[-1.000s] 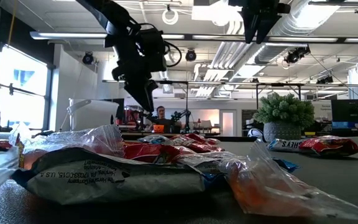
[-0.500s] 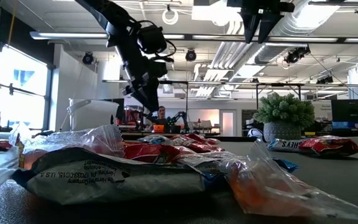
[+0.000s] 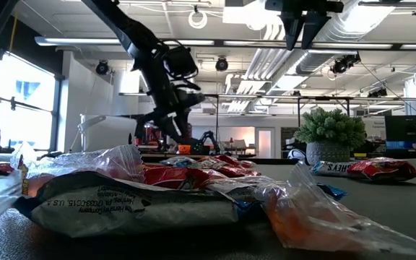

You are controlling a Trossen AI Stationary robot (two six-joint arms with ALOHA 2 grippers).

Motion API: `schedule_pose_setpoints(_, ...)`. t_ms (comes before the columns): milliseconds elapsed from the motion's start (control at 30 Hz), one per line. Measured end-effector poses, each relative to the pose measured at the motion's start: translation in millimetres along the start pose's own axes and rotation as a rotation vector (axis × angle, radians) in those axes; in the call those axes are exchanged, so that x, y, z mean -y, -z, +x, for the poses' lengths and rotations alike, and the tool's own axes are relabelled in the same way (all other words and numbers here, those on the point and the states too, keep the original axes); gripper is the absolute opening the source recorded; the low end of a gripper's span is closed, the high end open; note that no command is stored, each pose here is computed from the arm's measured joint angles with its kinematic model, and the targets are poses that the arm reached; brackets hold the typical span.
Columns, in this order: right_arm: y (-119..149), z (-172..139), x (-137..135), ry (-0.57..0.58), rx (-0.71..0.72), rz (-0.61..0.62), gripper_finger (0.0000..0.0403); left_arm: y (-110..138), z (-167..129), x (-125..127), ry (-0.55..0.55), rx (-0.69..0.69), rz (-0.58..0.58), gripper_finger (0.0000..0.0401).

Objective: Sort candy
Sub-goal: Put the white chocolate into the white bucket

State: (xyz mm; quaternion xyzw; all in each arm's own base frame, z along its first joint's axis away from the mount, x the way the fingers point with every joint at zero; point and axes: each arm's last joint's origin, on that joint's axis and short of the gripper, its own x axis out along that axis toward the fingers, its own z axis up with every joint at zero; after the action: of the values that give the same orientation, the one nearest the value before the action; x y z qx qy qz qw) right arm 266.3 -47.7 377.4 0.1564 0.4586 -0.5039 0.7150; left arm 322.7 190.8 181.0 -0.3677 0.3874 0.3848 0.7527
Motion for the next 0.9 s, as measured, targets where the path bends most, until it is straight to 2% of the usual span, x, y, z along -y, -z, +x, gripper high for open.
schedule_pose_setpoints(200,0.0,0.0,0.0,0.001,0.001,-0.03,0.0206,4.6,14.4,-2.4,-0.026,-0.036,-0.024,0.0094)
schedule_pose_setpoints(533,-0.2,-0.1,0.2,0.01,0.01,-0.122,0.0206,7.8,14.1,-5.7,-0.078,-0.055,-0.108,0.0094)
schedule_pose_setpoints(900,-1.8,0.2,1.7,0.051,0.048,-0.166,0.0206,8.4,13.9,-7.9,-0.131,-0.029,-0.243,0.0094)
